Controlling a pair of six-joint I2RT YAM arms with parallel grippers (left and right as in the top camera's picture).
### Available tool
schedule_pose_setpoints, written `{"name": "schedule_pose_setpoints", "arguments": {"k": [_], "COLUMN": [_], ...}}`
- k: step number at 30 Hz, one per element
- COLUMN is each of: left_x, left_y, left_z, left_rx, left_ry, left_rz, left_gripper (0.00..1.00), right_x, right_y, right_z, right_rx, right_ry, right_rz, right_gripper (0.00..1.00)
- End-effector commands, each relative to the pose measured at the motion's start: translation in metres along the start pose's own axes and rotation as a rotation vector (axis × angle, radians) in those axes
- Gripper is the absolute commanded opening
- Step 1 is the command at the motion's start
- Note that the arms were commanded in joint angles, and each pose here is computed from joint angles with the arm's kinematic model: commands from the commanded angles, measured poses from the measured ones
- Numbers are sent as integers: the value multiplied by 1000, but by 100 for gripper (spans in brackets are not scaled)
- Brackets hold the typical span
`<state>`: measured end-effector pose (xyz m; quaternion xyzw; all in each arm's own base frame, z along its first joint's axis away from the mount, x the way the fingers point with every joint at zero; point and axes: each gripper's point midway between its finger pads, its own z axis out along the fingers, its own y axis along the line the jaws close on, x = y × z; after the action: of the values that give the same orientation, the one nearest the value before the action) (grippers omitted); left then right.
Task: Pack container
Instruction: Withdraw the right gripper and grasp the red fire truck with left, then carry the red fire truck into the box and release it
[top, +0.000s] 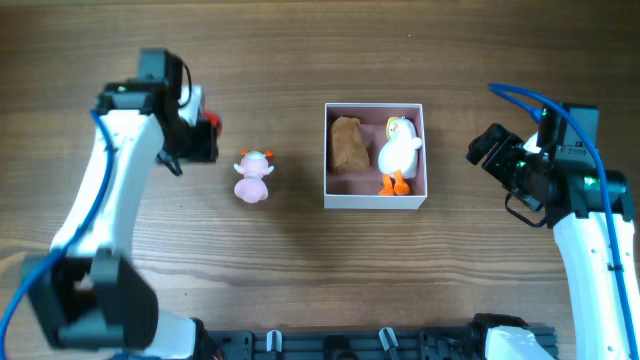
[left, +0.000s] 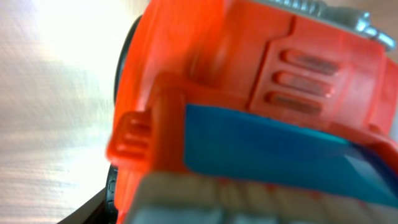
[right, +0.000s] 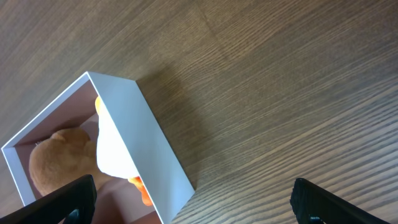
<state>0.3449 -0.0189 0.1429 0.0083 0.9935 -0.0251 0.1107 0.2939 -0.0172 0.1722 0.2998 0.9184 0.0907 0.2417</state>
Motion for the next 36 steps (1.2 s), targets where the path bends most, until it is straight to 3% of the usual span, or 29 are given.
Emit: {"name": "schedule_pose_setpoints", "arguments": {"k": [1, 4, 8, 11, 17, 20, 23, 26, 28, 33, 36], "left_x": [-19, -17, -1, 9, 32, 35, 37, 45, 51, 51, 37], "left_y": [-76, -138, -220, -255, -278, -276, -275, -269, -265, -264, -264], "left_z": [-59, -74, -61, -38, 35, 43, 41, 42, 43, 33, 10], "left_rx": [244, 335, 395, 404, 378, 375, 374, 369, 365, 367, 345], "left_ry": [-193, -281, -328, -311, -140, -110, -102, -58, -27, -41, -111], "left_rz": [162, 428, 813, 954, 1015, 1012, 1001, 999, 997, 997, 948], "left_gripper": [45, 38, 43, 46, 50, 57, 75, 81, 93, 75, 53], "right_x": [-2, -2, -2, -2, -2, -2, -2, -2, -2, -2, -2], "right_y": [3, 3, 3, 3, 3, 3, 3, 3, 3, 3, 3], "right_z": [-1, -1, -1, -1, -1, -1, -1, -1, -1, -1, -1], "right_rx": [-12, -12, -13, -12, -13, -12, -12, -13, -13, -13, -13], "right_ry": [1, 1, 1, 1, 1, 1, 1, 1, 1, 1, 1], "right_rz": [12, 12, 12, 12, 12, 12, 12, 12, 12, 12, 12], "right_gripper": [100, 99, 100, 100, 99, 100, 100, 100, 99, 99, 99]}}
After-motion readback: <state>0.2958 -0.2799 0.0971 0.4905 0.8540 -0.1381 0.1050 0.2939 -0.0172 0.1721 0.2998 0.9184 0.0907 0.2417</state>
